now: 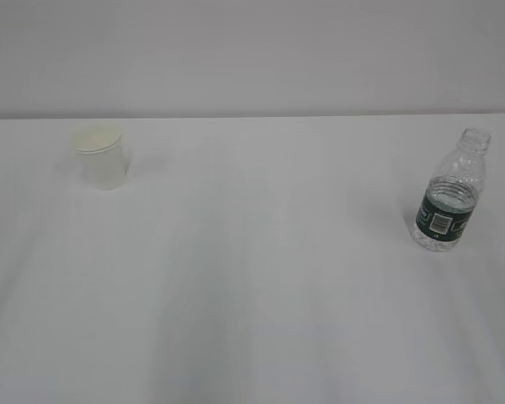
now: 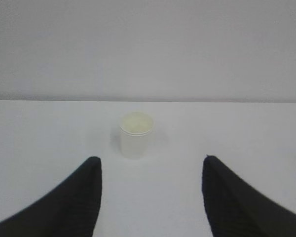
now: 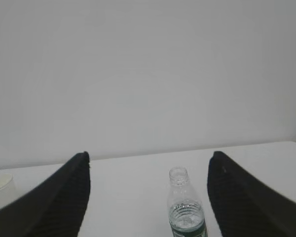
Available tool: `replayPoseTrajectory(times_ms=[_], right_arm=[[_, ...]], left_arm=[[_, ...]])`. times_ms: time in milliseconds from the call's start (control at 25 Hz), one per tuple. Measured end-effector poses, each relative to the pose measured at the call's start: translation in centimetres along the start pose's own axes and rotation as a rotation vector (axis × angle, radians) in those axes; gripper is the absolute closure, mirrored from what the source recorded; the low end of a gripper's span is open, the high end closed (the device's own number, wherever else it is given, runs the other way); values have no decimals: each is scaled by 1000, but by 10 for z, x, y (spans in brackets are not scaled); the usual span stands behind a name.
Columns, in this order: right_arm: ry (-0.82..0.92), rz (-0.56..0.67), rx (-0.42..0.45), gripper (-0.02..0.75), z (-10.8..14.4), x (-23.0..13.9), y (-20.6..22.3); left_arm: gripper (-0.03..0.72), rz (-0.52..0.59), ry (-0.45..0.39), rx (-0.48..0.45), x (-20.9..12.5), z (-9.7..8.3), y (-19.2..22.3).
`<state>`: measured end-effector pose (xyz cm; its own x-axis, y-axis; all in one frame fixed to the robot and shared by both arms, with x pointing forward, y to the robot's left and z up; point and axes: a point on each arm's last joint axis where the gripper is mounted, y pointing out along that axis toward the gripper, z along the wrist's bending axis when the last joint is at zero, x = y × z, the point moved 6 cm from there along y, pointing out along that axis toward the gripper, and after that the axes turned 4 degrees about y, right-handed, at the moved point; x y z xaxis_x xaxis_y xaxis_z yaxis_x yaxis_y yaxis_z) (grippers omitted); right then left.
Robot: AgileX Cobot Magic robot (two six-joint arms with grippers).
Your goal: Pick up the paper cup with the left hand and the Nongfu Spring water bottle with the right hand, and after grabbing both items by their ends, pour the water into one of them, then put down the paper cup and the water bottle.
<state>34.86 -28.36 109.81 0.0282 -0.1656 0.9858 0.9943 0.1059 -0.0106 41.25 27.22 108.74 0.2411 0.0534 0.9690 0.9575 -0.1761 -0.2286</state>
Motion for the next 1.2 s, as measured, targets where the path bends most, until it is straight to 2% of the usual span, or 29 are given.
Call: replayPoseTrajectory(times_ms=[80, 240, 480, 640, 1000, 1200], right_arm=[[0, 26, -9, 183, -2, -2, 9], [-1, 60, -31, 183, -6, -4, 31], [0, 40, -60, 183, -13, -2, 56], [-2, 9, -78, 187, -18, -8, 63], [-47, 29, -104, 235, -28, -42, 65], [-96, 10, -105, 236, -30, -52, 65]], left_arm=[[228, 4, 0, -13, 0, -2, 11], [228, -62, -3, -20, 10, -4, 23], [228, -93, -5, 0, 11, -2, 47], [228, -103, -4, 14, -2, 0, 64], [228, -137, 37, -26, -37, -17, 88], [228, -129, 30, -11, -50, -17, 105]])
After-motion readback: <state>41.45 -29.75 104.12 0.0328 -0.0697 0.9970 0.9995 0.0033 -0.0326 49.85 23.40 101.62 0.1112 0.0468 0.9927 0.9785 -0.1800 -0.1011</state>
